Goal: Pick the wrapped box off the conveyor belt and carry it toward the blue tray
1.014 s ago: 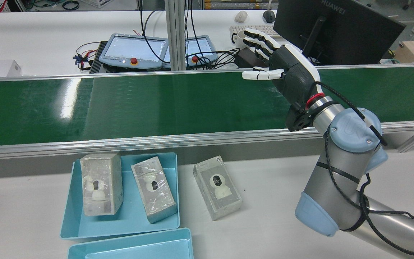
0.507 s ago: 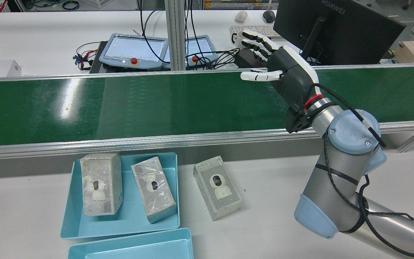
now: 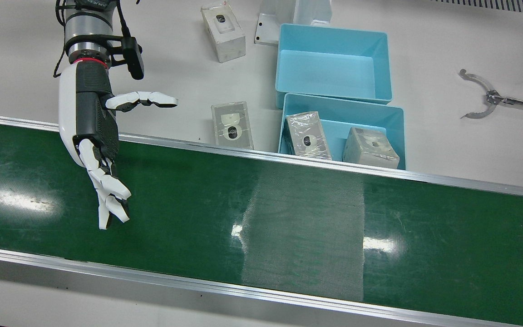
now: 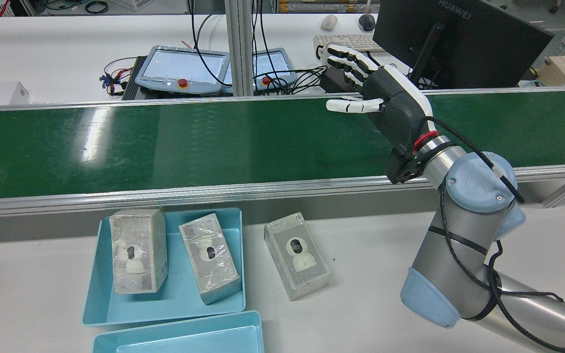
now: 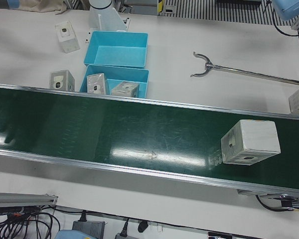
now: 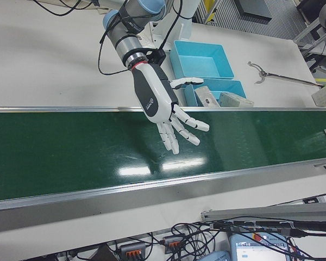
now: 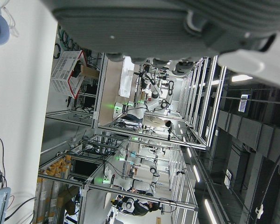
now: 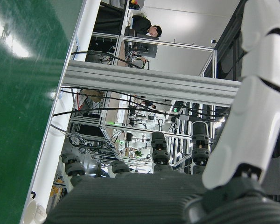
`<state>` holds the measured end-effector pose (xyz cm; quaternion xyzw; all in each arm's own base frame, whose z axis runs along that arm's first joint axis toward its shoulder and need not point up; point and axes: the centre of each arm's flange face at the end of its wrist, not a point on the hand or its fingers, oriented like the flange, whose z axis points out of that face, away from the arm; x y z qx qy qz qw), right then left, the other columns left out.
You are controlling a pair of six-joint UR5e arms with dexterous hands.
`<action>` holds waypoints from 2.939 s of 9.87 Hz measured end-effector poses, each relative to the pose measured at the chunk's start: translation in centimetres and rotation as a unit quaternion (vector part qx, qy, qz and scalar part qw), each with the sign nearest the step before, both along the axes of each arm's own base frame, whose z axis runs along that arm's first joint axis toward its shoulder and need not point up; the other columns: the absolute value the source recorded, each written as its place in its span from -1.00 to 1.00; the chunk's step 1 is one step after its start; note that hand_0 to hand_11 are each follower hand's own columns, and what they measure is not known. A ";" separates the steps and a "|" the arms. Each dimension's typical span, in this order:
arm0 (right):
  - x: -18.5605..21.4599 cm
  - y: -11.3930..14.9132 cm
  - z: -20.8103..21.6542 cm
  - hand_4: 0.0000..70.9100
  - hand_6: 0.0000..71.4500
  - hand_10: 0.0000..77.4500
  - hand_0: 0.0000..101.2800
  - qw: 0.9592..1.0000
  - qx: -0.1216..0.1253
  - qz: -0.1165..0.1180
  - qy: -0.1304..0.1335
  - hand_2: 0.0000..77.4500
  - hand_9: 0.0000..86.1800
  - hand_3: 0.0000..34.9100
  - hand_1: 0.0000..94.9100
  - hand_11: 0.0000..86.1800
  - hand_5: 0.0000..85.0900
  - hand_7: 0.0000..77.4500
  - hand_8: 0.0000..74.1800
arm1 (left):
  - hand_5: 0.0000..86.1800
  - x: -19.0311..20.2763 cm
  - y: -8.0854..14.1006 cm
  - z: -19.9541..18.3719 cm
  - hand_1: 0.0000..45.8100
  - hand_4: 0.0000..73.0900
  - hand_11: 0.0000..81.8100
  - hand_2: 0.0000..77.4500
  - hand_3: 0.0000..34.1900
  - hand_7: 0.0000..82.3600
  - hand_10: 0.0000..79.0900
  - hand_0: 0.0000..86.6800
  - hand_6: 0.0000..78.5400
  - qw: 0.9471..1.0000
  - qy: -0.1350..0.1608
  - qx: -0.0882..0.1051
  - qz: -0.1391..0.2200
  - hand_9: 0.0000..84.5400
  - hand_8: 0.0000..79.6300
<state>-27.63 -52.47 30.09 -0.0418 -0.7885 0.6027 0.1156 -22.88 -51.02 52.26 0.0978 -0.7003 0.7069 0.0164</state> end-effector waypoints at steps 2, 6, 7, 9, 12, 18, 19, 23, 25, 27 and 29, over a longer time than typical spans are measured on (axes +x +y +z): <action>-0.3 0.1 -0.1 -0.68 -1.00 -0.86 -0.18 1.000 0.000 -0.003 0.000 -0.55 -0.97 0.72 -0.79 -0.81 -0.58 -0.68 -0.99 | -0.99 0.0 0.0 0.0 -1.00 -0.99 -1.00 -0.99 -1.00 -0.99 -0.99 -1.00 -1.00 1.000 0.000 0.000 0.000 -1.00 -0.99; -0.5 0.2 -0.1 -0.68 -1.00 -0.86 -0.18 1.000 0.001 -0.004 -0.001 -0.55 -0.96 0.73 -0.79 -0.81 -0.56 -0.68 -1.00 | -0.99 0.0 0.0 0.0 -1.00 -1.00 -1.00 -0.99 -1.00 -0.99 -0.99 -1.00 -1.00 1.000 0.000 0.000 0.000 -0.99 -1.00; -0.5 0.2 -0.1 -0.68 -1.00 -0.86 -0.18 1.000 0.001 -0.004 0.000 -0.55 -0.96 0.72 -0.79 -0.80 -0.56 -0.68 -0.99 | -0.99 0.0 0.0 0.0 -1.00 -0.99 -1.00 -0.97 -1.00 -0.99 -0.99 -1.00 -1.00 1.000 0.000 0.000 0.000 -0.99 -1.00; -0.5 0.2 -0.1 -0.66 -1.00 -0.86 -0.19 1.000 0.001 -0.004 0.000 -0.55 -0.97 0.72 -0.79 -0.80 -0.54 -0.68 -0.99 | -0.99 0.0 0.0 0.0 -1.00 -1.00 -1.00 -0.99 -1.00 -0.99 -1.00 -1.00 -1.00 1.000 0.000 0.000 0.000 -1.00 -0.99; -0.7 0.3 -0.2 -0.65 -1.00 -0.86 -0.18 1.000 0.001 -0.006 -0.001 -0.52 -0.97 0.72 -0.79 -0.80 -0.56 -0.68 -0.99 | -0.99 0.0 0.0 0.0 -1.00 -1.00 -1.00 -0.99 -1.00 -0.99 -0.99 -1.00 -0.99 1.000 0.000 0.000 0.000 -0.99 -0.99; -0.9 0.4 -0.4 -0.65 -1.00 -0.86 -0.18 1.000 0.002 -0.008 -0.001 -0.52 -0.96 0.73 -0.79 -0.80 -0.56 -0.68 -1.00 | -0.99 0.0 0.0 0.0 -1.00 -1.00 -1.00 -0.99 -1.00 -0.99 -1.00 -1.00 -1.00 1.000 0.000 0.000 0.000 -1.00 -0.99; -0.9 0.4 -0.4 -0.65 -1.00 -0.86 -0.18 1.000 0.002 -0.008 -0.002 -0.52 -0.97 0.73 -0.79 -0.80 -0.55 -0.68 -0.99 | -0.99 0.0 0.0 0.0 -1.00 -1.00 -1.00 -0.99 -1.00 -0.99 -0.99 -1.00 -1.00 1.000 0.000 0.000 0.000 -1.00 -0.99; -2.0 -0.1 -1.2 -0.55 -1.00 -0.86 -0.13 1.000 0.025 -0.011 -0.012 -0.54 -0.96 0.72 -0.76 -0.84 -0.60 -0.68 -0.99 | -0.99 0.0 0.0 0.0 -1.00 -1.00 -1.00 -0.99 -1.00 -0.99 -0.99 -1.00 -1.00 1.000 0.000 0.000 0.000 -1.00 -0.99; -3.1 -0.7 -1.6 -0.51 -1.00 -0.89 -0.13 0.999 0.043 -0.017 -0.019 -0.52 -0.96 0.72 -0.76 -0.85 -0.59 -0.62 -1.00 | -0.99 0.0 0.0 0.0 -1.00 -1.00 -1.00 -0.97 -1.00 -0.99 -1.00 -1.00 -1.00 1.000 0.000 0.000 0.000 -1.00 -0.99; -3.8 -1.2 -2.6 -0.43 -1.00 -0.94 -0.10 0.998 0.055 -0.020 -0.021 -0.52 -0.96 0.72 -0.72 -0.92 -0.56 -0.62 -0.99 | -0.99 0.0 0.0 0.0 -1.00 -1.00 -1.00 -0.99 -1.00 -0.99 -0.99 -1.00 -1.00 1.000 0.000 0.000 0.000 -1.00 -0.99; -4.5 -2.9 -2.6 -0.46 -1.00 -0.99 -0.09 0.998 0.053 -0.030 -0.007 -0.58 -0.96 0.72 -0.72 -0.95 -0.60 -0.62 -1.00 | -0.99 0.0 0.0 0.0 -1.00 -1.00 -1.00 -0.99 -1.00 -0.99 -0.99 -1.00 -0.99 1.000 0.000 0.000 0.000 -1.00 -0.99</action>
